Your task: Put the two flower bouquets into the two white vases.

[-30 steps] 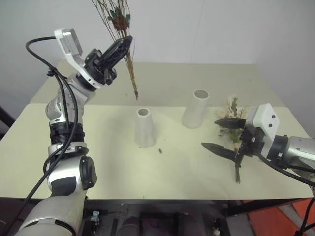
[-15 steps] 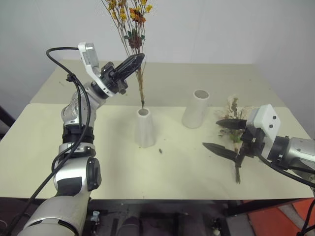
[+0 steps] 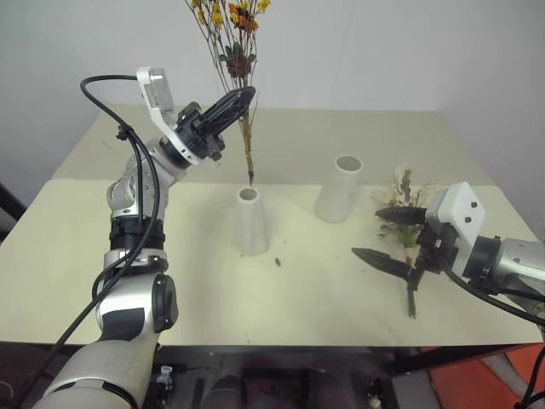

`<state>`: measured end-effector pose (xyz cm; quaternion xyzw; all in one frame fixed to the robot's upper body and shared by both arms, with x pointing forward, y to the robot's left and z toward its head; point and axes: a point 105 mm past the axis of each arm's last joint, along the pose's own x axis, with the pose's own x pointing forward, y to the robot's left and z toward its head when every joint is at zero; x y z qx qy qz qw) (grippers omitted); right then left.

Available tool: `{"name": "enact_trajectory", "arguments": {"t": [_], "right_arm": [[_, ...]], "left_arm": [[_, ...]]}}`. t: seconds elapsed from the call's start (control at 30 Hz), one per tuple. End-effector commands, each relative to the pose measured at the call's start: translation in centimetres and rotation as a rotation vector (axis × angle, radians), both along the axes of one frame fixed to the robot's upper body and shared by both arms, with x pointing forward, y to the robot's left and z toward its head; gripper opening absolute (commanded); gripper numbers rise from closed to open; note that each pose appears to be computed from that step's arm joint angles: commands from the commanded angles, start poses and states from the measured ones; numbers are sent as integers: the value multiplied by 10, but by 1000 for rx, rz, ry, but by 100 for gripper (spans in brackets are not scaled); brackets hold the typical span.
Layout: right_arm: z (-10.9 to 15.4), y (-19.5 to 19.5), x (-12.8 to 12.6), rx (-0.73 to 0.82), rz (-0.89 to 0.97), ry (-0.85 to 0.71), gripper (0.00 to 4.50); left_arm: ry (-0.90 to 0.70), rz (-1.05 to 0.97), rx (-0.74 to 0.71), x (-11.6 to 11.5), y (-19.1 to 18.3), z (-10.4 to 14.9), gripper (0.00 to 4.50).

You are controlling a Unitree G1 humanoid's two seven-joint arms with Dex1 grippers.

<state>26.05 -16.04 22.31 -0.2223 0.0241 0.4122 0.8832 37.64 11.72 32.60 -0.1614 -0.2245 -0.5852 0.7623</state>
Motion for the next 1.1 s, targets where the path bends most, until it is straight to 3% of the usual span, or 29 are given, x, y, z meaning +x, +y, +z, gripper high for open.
{"name": "enact_trajectory", "arguments": {"t": [0.03,0.23,0.7,1.1], "right_arm": [[9,0,0,-12,-2,-51,450],[7,1,0,-7,0,-45,450],[7,1,0,-9,2,-41,450],[4,-1,1,-5,-10,-29,450]], "left_arm": [[-62,-25,39,-13,-2,7,3],[-55,-17,60,-17,1,0,3],[-14,27,84,0,-2,-23,3],[-8,6,103,-8,2,-40,3]]}}
